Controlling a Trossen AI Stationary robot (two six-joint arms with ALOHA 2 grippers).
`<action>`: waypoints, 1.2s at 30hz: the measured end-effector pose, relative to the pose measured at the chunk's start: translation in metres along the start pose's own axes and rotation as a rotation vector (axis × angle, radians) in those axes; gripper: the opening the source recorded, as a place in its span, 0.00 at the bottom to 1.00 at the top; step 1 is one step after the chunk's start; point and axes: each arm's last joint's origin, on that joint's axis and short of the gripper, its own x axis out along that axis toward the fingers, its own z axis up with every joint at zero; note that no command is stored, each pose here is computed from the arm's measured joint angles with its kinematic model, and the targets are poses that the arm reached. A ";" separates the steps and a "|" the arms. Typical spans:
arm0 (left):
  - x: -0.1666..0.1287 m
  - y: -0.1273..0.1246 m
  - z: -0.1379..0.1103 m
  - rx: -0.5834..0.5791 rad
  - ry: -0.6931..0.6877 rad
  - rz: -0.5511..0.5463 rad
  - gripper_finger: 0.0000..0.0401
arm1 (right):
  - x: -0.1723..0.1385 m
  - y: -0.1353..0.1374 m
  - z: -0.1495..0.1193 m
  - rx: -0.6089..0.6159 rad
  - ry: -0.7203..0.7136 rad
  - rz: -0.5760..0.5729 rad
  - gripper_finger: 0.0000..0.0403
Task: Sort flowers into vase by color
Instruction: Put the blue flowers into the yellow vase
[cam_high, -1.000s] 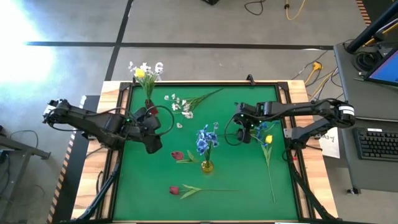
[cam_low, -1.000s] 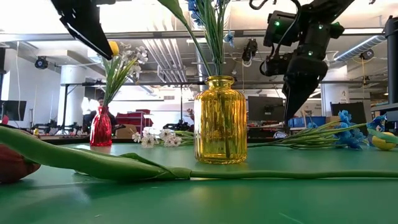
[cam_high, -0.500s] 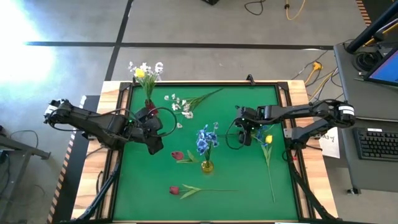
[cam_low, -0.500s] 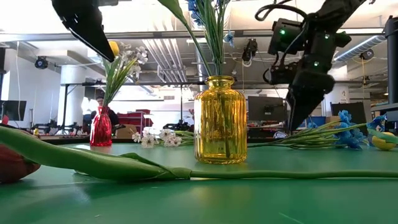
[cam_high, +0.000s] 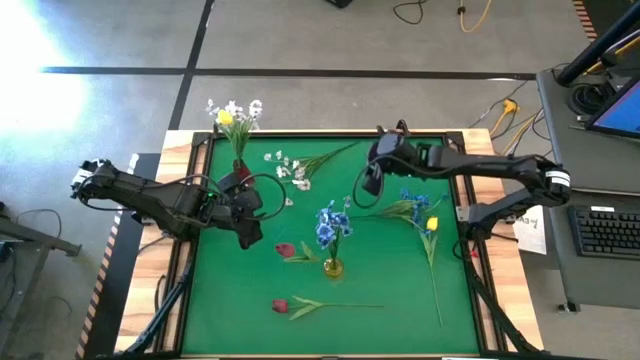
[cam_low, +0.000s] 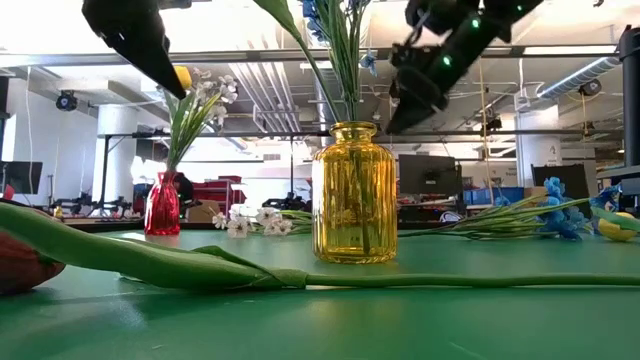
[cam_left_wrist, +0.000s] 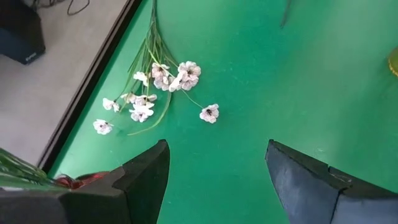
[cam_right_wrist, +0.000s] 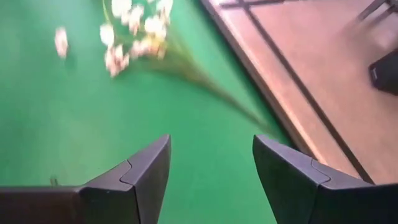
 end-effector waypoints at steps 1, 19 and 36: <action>0.000 0.000 0.000 0.015 0.000 0.000 0.62 | -0.003 -0.001 0.006 0.008 -0.014 0.001 0.54; 0.000 -0.002 0.004 -0.092 -0.040 -0.019 0.62 | -0.028 0.003 0.022 0.095 0.107 0.227 0.53; 0.000 0.001 0.006 0.008 -0.077 0.074 0.62 | 0.005 0.049 -0.065 -0.061 0.467 0.342 0.53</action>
